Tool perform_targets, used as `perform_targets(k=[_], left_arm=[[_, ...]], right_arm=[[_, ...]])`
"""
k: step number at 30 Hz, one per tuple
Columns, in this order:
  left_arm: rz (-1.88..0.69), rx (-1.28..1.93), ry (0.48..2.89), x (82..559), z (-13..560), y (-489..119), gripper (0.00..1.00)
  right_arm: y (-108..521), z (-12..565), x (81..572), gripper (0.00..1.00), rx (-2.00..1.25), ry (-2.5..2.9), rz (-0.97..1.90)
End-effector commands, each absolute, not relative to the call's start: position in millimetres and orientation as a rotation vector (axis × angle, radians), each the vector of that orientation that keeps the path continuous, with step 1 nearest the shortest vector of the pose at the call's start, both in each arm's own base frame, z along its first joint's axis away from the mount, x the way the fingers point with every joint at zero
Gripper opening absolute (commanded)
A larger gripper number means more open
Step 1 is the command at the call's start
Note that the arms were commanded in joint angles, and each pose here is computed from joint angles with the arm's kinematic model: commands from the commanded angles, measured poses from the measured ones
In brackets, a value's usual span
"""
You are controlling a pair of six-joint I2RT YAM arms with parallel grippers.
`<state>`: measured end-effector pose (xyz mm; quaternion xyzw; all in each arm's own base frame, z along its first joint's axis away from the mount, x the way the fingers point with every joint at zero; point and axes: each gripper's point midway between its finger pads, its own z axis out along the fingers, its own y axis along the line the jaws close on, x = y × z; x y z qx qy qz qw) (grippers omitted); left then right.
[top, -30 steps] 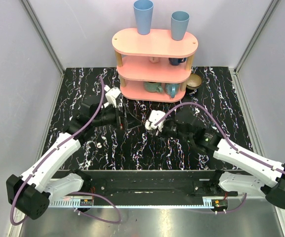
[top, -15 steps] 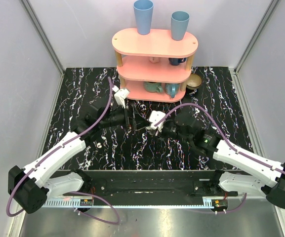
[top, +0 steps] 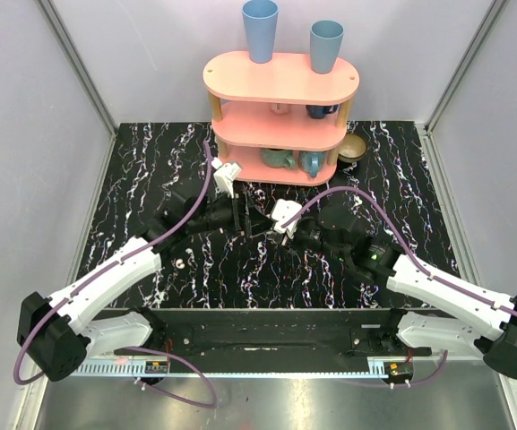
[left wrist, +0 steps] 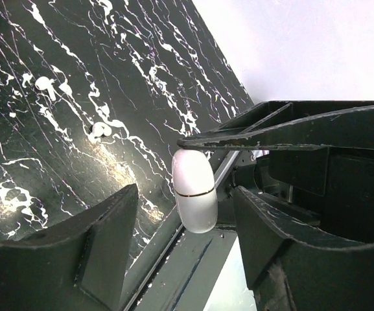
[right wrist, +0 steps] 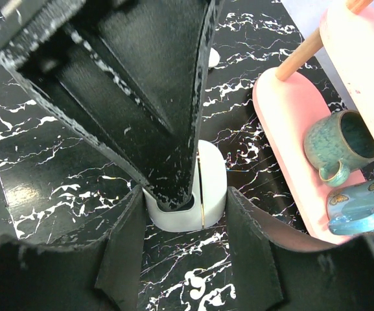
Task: Insert the wireless bluetooth earbuds into the charging case
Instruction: Pass from the right arm to the left
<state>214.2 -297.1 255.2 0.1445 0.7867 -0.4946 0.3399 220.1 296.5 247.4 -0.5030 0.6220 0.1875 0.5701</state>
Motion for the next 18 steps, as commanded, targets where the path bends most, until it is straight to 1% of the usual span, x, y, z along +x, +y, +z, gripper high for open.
perform_targets(k=[1,4,5,8,9,11,13,18], left_arm=[[-1.315,0.391,1.998,216.9,265.4,-306.2,0.63],[-1.327,0.411,1.998,214.0,265.6,-309.3,0.6],[-1.328,0.414,1.994,214.2,266.2,-309.3,0.57],[-1.331,0.418,1.997,213.6,265.4,-310.5,0.55],[-1.332,0.421,1.993,213.6,266.8,-310.7,0.52],[-1.336,0.425,1.993,213.7,267.0,-311.6,0.5],[-1.338,0.43,1.996,213.6,266.0,-312.9,0.46],[-1.347,0.435,1.989,213.8,267.9,-315.9,0.47]], right_arm=[[300.3,272.7,218.1,0.06,-1.119,1.39,0.467],[299.1,271.4,218.7,0.06,-1.12,1.392,0.461],[298.9,271.0,219.0,0.06,-1.119,1.393,0.46],[299.0,270.3,218.7,0.06,-1.121,1.394,0.461],[299.2,270.3,218.5,0.06,-1.122,1.393,0.462],[299.0,269.2,218.4,0.06,-1.125,1.394,0.46],[299.4,269.2,217.7,0.06,-1.127,1.393,0.463],[300.9,265.9,216.7,0.06,-1.139,1.398,0.469]])
